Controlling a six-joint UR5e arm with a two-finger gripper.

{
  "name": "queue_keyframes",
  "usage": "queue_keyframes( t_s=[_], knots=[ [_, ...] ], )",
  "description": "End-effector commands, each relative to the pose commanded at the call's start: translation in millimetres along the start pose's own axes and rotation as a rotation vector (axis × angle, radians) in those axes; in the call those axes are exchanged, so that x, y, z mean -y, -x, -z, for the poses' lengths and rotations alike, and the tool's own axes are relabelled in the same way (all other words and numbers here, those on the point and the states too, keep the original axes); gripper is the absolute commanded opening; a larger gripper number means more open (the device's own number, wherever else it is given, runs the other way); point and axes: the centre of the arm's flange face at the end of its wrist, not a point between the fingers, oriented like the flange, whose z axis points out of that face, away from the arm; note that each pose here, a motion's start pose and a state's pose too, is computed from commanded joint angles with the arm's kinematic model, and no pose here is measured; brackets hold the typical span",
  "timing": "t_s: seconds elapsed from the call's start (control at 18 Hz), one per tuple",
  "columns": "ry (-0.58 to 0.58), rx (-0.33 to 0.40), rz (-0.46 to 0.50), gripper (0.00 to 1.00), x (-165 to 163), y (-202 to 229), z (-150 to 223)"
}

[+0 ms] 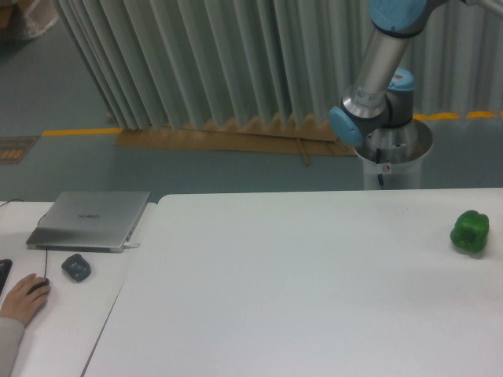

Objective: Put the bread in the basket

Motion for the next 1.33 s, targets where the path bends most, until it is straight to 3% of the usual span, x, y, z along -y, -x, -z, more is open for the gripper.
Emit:
queue_keyframes(
  t_s=[0.33,0.72,1.0,1.33],
  knots=[
    [-0.069,-0.004,0.057,1.0,61,-4,25],
    [-0.052,0.005,0.116,1.0,132,-12,38],
    [-0.05,-0.003,0.073,1.0,176,-31,33],
    [-0.046,-0.009,0.081,1.0,183,-33,31]
  ],
)
